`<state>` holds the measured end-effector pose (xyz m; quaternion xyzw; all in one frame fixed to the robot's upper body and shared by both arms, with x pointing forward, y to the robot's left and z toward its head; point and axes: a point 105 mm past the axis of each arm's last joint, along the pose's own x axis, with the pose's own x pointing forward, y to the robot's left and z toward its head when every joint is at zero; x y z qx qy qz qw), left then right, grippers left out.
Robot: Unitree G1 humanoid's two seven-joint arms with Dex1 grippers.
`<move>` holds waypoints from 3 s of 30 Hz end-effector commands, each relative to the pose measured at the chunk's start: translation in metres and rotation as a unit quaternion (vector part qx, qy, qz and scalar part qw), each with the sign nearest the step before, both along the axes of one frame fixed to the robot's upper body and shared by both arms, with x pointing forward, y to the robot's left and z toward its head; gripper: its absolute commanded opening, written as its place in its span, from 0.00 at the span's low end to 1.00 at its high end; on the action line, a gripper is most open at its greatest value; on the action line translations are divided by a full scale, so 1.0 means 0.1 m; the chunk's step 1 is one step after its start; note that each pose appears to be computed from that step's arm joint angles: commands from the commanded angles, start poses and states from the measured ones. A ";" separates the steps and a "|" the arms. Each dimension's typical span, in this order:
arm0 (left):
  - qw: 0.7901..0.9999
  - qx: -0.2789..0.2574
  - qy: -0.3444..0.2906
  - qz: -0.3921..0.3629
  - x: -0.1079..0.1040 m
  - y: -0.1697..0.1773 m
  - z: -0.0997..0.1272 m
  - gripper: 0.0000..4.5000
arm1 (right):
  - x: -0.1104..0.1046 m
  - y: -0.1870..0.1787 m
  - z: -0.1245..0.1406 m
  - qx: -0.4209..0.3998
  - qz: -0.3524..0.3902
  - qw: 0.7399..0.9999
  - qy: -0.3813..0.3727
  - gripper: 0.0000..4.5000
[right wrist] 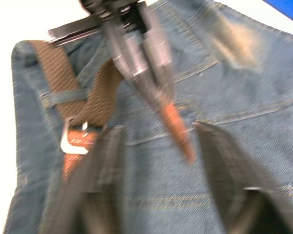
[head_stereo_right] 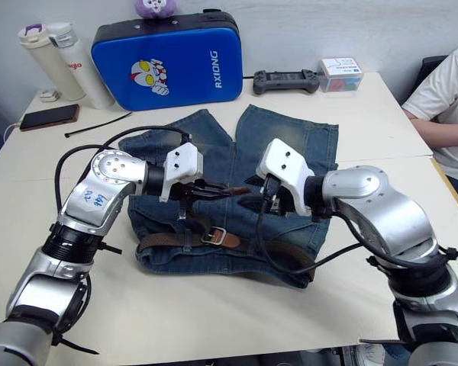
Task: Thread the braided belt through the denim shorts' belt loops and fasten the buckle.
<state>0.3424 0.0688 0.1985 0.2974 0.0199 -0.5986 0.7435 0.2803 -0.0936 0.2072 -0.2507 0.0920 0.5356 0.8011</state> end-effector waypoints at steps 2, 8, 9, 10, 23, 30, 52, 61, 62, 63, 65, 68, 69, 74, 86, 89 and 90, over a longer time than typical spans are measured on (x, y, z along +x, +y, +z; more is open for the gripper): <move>0.999 0.015 -0.043 0.006 0.12 0.04 0.10 0.00 | -0.28 0.03 -0.26 -0.061 0.044 0.997 -0.014 0.99; 0.998 0.031 -0.046 -0.012 0.13 0.04 0.07 0.00 | -0.31 0.12 -0.68 -0.098 0.047 0.994 -0.028 0.99; 0.998 0.033 -0.046 -0.014 0.13 0.04 0.06 0.00 | -0.28 0.14 -0.69 -0.093 0.040 0.994 -0.035 0.99; 0.998 0.036 -0.046 -0.015 0.13 0.04 0.06 0.00 | -0.24 0.16 -0.69 -0.095 0.035 0.994 -0.046 0.99; 0.998 0.041 -0.040 0.000 0.13 0.10 0.03 0.00 | -0.04 0.30 -0.79 -0.131 0.033 0.985 -0.109 0.99; 0.998 0.041 -0.038 0.008 0.12 0.16 0.03 0.00 | 0.08 0.35 -0.68 -0.105 0.012 0.983 -0.152 0.94; 0.979 0.166 -0.042 -0.111 -0.03 0.39 -0.02 0.00 | 0.16 0.25 -0.60 -0.089 -0.028 0.979 -0.183 0.00; 0.971 0.204 -0.065 -0.110 0.03 0.47 -0.01 0.00 | 0.18 0.24 -0.60 -0.093 -0.033 0.978 -0.186 0.00; 0.969 0.212 -0.065 -0.113 0.02 0.47 -0.02 0.00 | 0.19 0.24 -0.59 -0.093 -0.033 0.977 -0.188 0.00; 0.967 0.218 -0.068 -0.116 0.02 0.47 -0.04 0.00 | 0.19 0.24 -0.58 -0.091 -0.034 0.977 -0.189 0.00; 0.964 0.223 -0.070 -0.122 0.00 0.47 -0.06 0.00 | 0.21 0.24 -0.55 -0.085 -0.038 0.977 -0.191 0.00; 0.964 0.221 -0.071 -0.127 -0.01 0.44 -0.08 0.00 | 0.24 0.19 -0.52 -0.087 -0.049 0.976 -0.195 0.00; 0.964 0.221 -0.069 -0.129 -0.01 0.43 -0.09 0.00 | 0.25 0.18 -0.51 -0.085 -0.052 0.976 -0.194 0.00; 0.964 0.217 -0.073 -0.134 -0.02 0.40 -0.09 0.00 | 0.27 0.16 -0.43 -0.077 -0.059 0.976 -0.196 0.00; 0.968 0.200 -0.083 -0.125 0.01 0.30 -0.05 0.00 | 0.22 0.31 -0.21 -0.035 -0.049 0.979 -0.194 0.00; 0.966 0.212 -0.085 -0.120 0.03 0.32 -0.07 0.00 | 0.21 0.33 -0.19 -0.031 -0.048 0.980 -0.191 0.00; 0.964 0.224 -0.088 -0.115 0.05 0.34 -0.08 0.00 | 0.20 0.34 -0.19 -0.030 -0.048 0.980 -0.191 0.00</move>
